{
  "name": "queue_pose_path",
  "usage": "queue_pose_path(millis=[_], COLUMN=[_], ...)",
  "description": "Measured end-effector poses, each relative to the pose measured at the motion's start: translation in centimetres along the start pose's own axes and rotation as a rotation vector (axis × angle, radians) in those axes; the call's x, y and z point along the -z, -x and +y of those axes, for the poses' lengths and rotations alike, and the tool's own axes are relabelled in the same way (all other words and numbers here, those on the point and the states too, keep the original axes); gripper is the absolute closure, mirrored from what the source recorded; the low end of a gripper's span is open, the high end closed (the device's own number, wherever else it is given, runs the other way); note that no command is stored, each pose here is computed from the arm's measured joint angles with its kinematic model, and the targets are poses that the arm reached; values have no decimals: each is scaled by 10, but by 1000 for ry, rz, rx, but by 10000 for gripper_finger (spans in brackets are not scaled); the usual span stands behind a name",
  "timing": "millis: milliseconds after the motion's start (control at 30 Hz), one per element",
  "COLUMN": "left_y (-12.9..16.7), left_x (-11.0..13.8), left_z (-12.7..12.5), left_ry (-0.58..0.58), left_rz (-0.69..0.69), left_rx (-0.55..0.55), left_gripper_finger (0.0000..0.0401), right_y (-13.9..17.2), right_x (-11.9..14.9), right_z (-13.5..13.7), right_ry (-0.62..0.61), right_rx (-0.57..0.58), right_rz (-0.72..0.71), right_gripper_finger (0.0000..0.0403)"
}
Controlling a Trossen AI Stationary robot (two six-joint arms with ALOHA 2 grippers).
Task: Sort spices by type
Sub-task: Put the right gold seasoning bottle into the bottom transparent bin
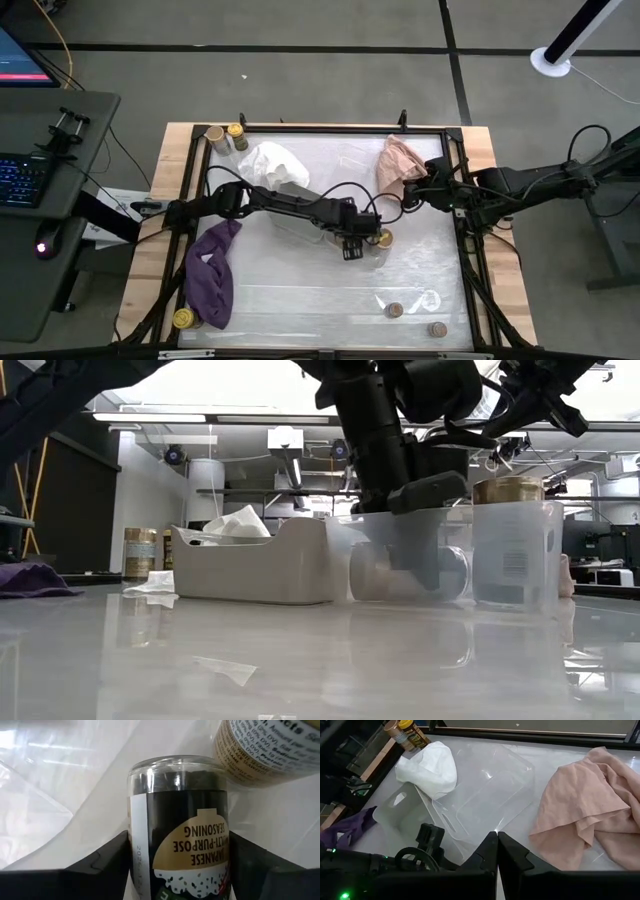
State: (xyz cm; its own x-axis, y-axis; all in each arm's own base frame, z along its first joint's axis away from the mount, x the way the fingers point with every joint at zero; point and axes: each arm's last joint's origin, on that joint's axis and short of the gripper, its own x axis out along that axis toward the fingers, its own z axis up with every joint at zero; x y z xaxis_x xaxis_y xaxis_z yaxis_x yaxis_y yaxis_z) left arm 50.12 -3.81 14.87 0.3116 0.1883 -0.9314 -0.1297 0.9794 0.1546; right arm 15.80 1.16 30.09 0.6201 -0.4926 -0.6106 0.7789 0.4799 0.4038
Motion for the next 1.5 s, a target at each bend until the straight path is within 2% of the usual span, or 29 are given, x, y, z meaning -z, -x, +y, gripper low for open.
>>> queue_pose_path(millis=[300,500,733,900,1100,1200,1367,1500], left_y=[18,58,94,129,187,214,253,276], left_x=[-14,-30,-25,-22,-13,-7,6,17], left_z=[6,17,34,53,79,89,103,107], left_ry=[-21,-36,-61,-67,-106,-102,-70,-29], left_rz=[-11,-61,-55,-85,-165,-221,-296,-324], left_rx=[37,69,59,29,-54,-70,-73,-68], left_gripper_finger=[165,165,165,165,165,165,165,165], right_y=[0,0,3,12,24,23,11,-1], right_x=[0,0,-3,-11,-30,-39,-49,-53], right_z=[0,1,1,3,13,24,54,68], right_ry=[1,-2,-24,-13,-30,-8,103,160], right_rx=[0,-5,-35,-124,-322,-435,-658,-713], right_rz=[0,-2,-17,-70,-181,-216,-277,-350], right_gripper_finger=[403,403,403,403,396,363,253,164])
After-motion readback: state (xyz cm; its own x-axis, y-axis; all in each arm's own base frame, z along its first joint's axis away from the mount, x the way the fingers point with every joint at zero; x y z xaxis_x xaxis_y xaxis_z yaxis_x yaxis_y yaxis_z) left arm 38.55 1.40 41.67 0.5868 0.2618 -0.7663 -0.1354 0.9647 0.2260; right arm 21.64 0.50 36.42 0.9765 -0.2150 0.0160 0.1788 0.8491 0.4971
